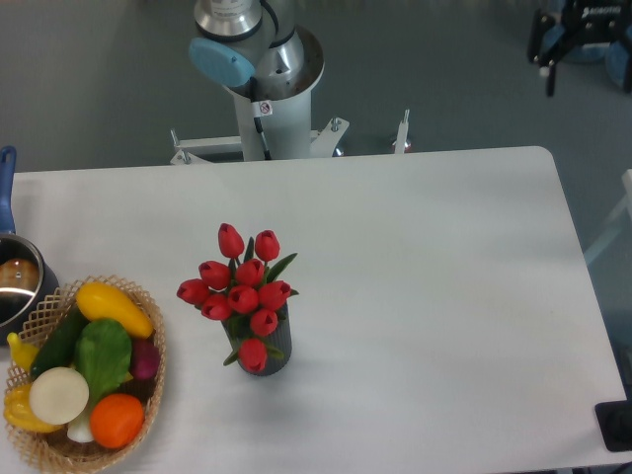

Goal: Pick up the flowers from the vase
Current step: 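Move the open gripper into view toward the red tulip bouquet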

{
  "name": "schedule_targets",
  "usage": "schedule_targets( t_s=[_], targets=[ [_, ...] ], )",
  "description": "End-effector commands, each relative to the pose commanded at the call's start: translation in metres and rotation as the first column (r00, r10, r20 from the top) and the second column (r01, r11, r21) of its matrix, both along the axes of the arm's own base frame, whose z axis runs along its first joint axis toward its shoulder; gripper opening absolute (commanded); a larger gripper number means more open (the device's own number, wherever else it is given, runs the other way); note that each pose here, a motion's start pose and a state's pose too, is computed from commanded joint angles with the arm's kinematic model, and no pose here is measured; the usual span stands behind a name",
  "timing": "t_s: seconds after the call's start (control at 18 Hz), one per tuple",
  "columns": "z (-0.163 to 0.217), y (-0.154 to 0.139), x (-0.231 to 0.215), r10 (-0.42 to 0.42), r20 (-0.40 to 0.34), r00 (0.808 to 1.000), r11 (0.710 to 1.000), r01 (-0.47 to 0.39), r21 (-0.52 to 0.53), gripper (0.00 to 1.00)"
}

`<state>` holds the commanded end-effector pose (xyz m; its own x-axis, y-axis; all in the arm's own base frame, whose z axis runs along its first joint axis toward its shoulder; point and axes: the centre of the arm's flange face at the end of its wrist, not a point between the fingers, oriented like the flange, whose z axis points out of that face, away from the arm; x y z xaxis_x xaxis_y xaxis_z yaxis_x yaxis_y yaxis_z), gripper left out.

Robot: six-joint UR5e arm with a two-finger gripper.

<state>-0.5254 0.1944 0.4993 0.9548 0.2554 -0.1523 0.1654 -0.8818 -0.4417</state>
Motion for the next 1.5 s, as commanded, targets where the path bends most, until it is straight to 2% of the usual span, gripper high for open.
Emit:
schedule_targets(
  t_s=[0.33, 0.56, 0.61, 1.0, 1.28, 1.5],
  targets=[
    [-0.010, 0.003, 0.003, -0.012, 0.003, 1.000, 1.000, 0.012, 0.016, 1.00],
    [-0.040, 0.002, 0.006, -0.028, 0.043, 0.999, 0.981, 0.019, 0.193, 1.00],
    [-0.046, 0.000, 0.008, -0.028, 0.042, 0.999, 0.978, 0.018, 0.208, 1.00],
    [-0.059, 0.008, 0.010, -0.037, 0.072, 0.997, 0.973, 0.019, 0.232, 1.00],
    [-0.075, 0.046, 0.032, -0.134, 0.090, 0.987, 0.968, 0.111, 0.223, 1.00],
    [-0.088, 0.092, 0.051, -0.224, 0.115, 0.968, 0.955, 0.194, 0.225, 1.00]
  ],
)
